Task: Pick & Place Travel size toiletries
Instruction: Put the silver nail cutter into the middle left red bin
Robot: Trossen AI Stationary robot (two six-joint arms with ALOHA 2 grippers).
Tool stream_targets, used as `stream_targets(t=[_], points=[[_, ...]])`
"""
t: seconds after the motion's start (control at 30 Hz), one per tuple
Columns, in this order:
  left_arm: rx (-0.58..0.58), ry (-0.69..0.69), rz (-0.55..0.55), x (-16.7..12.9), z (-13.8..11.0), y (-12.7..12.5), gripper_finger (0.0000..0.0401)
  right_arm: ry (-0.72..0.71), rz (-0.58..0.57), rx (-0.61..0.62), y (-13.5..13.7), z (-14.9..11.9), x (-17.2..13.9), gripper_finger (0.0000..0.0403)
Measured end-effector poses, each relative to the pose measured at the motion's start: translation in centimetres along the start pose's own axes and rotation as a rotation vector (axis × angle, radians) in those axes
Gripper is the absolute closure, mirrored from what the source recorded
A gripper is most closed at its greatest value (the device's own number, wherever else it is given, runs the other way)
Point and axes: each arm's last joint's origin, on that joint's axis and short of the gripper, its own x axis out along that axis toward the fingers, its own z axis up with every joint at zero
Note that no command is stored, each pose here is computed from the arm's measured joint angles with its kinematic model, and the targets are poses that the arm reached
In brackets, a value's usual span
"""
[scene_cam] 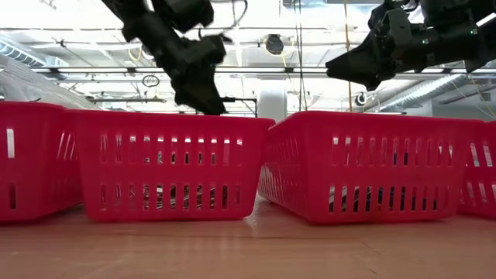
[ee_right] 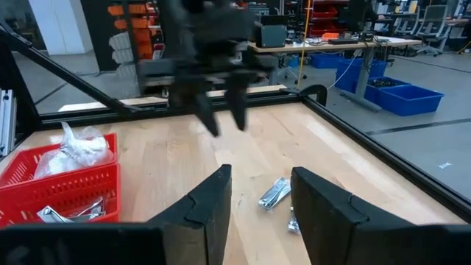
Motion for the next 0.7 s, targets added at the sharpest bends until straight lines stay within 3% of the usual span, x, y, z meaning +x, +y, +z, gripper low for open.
stream_targets(t=[0.1,0.3,0.5,0.7], points=[[-0.016,0.037,0.010,1.1,0.8,1.8,0.0232,-0.003,-0.003,-0.016,0.0,0.0,0.0,0.0273],[0.140,0.057,0.042,4.5,2.5,3.7,0.0200,-0.008,-0.004,-0.021,0.0,0.1,0.0,0.0273],[0.219,0.153,0.062,9.1,2.2,5.6,0.0161,-0.003,-0.004,-0.020,0.0,0.0,0.0,0.0273],[0.281,0.198,0.130,11.5,1.3,6.9,0.0152,0.016,-0.005,-0.024,-0.1,-0.2,0.0,0.0273]])
